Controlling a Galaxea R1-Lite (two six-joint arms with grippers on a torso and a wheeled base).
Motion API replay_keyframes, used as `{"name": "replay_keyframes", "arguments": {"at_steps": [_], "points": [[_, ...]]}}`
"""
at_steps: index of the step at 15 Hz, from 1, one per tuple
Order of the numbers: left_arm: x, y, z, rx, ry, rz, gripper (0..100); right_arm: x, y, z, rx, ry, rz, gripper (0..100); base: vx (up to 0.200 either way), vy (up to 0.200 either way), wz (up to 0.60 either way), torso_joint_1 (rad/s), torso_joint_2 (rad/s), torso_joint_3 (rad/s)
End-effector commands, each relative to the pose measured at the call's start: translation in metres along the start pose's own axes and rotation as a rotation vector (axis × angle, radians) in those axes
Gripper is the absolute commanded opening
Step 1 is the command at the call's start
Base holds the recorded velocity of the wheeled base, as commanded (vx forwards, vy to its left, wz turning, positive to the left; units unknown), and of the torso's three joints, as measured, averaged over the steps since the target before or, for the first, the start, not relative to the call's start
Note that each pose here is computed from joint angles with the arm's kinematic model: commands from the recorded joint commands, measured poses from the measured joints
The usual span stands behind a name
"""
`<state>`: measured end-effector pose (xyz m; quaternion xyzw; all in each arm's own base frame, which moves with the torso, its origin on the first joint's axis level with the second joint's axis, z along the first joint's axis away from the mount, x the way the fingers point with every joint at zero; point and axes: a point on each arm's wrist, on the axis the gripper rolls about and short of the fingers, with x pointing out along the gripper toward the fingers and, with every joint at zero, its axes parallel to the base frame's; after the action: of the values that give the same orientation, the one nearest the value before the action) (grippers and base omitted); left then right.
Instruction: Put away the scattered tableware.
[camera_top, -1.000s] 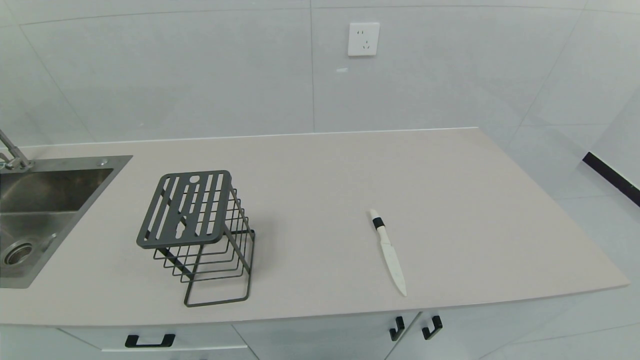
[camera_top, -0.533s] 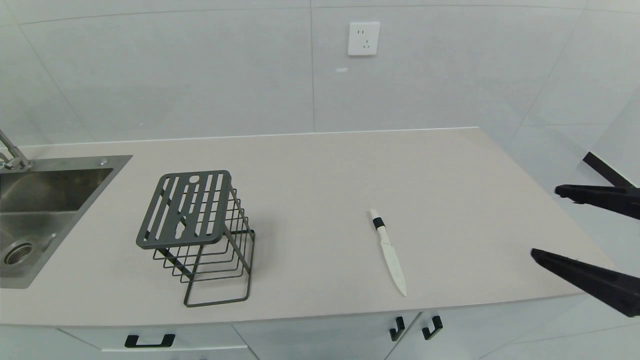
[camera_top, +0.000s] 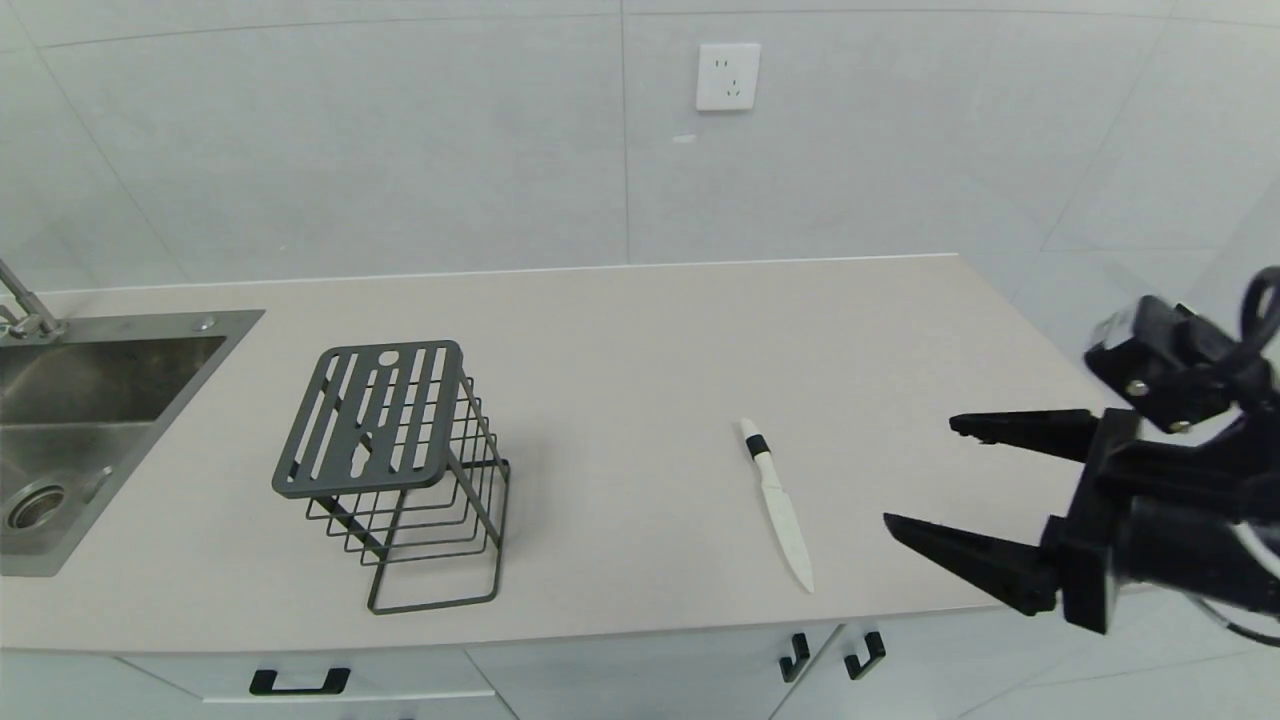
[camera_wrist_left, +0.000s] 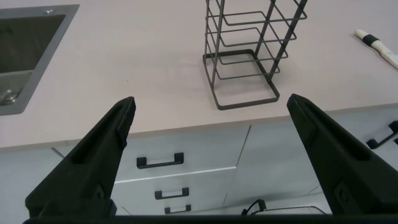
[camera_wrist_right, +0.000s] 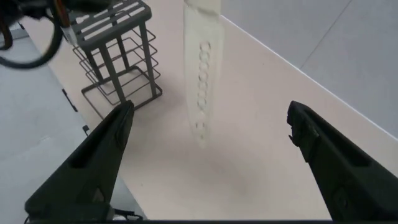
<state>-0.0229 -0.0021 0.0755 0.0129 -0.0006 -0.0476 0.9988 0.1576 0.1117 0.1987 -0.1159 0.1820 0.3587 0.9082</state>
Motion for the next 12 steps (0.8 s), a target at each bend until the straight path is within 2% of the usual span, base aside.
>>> {"name": "replay_keyframes", "arguments": {"at_steps": [1,3,5,9,12], "points": [[0.000,0.000,0.000,0.002,0.000,0.000,100,0.029,0.003,-0.035,0.057,0.147,-0.006,100,0.000,0.000,0.00,0.000,0.00,0.000],[0.000,0.000,0.000,0.002,0.000,0.000,100,0.028,-0.008,-0.055,0.095,0.213,-0.063,100,0.000,0.000,0.00,0.000,0.00,0.000],[0.000,0.000,0.000,0.002,0.000,0.000,100,0.026,-0.014,-0.063,0.117,0.240,-0.093,100,0.000,0.000,0.00,0.000,0.00,0.000],[0.000,0.000,0.000,0.002,0.000,0.000,100,0.051,-0.013,-0.065,0.064,0.283,-0.057,100,0.000,0.000,0.00,0.000,0.00,0.000],[0.000,0.000,0.000,-0.001,0.000,0.006,100,0.092,-0.015,-0.050,0.044,0.267,-0.038,100,0.000,0.000,0.00,0.000,0.00,0.000]]}}
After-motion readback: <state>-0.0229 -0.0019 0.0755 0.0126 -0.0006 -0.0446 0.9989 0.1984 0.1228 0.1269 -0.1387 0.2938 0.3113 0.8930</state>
